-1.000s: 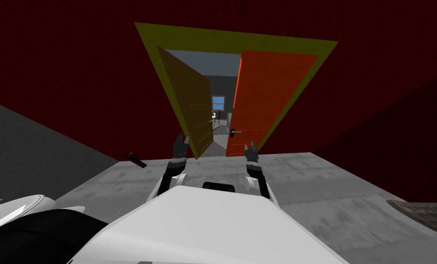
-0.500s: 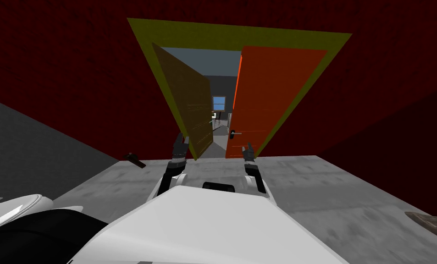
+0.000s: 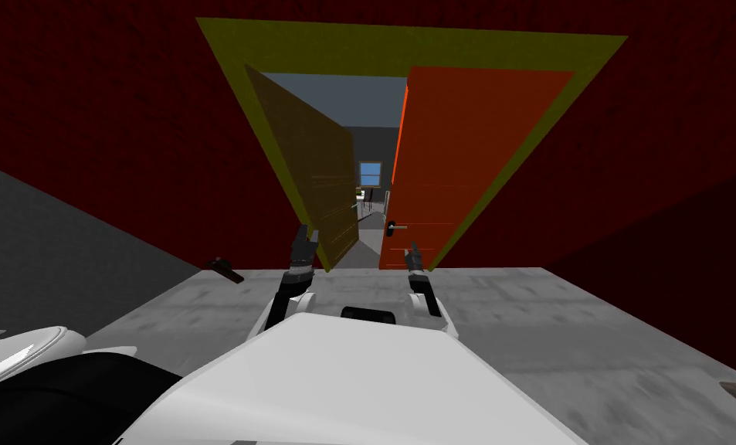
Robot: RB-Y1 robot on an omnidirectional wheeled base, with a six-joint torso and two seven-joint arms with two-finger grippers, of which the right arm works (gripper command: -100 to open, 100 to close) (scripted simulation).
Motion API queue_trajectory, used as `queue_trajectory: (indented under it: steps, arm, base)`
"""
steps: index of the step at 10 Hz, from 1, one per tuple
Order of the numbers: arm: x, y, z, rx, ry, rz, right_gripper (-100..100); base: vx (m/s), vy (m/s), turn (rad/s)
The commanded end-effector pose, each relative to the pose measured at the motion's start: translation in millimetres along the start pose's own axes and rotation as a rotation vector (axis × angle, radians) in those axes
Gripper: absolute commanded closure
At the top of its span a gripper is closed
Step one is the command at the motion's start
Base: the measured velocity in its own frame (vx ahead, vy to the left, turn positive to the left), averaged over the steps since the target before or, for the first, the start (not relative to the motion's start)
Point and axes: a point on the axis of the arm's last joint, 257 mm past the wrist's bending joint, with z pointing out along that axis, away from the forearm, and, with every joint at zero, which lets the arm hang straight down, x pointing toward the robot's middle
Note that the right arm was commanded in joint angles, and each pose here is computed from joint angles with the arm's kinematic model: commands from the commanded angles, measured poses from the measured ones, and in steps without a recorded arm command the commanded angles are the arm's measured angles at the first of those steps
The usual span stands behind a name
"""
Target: Push the door open
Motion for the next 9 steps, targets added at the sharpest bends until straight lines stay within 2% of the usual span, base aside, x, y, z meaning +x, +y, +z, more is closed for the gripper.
queue_trajectory:
  steps: [1, 5, 6, 8, 9]
  arm:
    - [1.1, -14.5, 1.7, 0.033, 0.006, -0.008, -100]
    - [4.0, -46.9, 5.7, 0.105, 0.018, -0.026, -100]
    - [5.5, -61.3, 6.9, 0.138, 0.023, -0.034, -100]
    - [6.9, -74.9, 7.9, 0.169, 0.028, -0.041, -100]
    - [8.3, -86.7, 8.5, 0.196, 0.032, -0.047, -100]
  base:
    - [0.089, -0.072, 0.043]
    - [0.094, -0.065, 0.04]
    - [0.133, -0.077, 0.06]
    - [0.126, -0.099, 0.044]
    - [0.121, -0.076, 0.045]
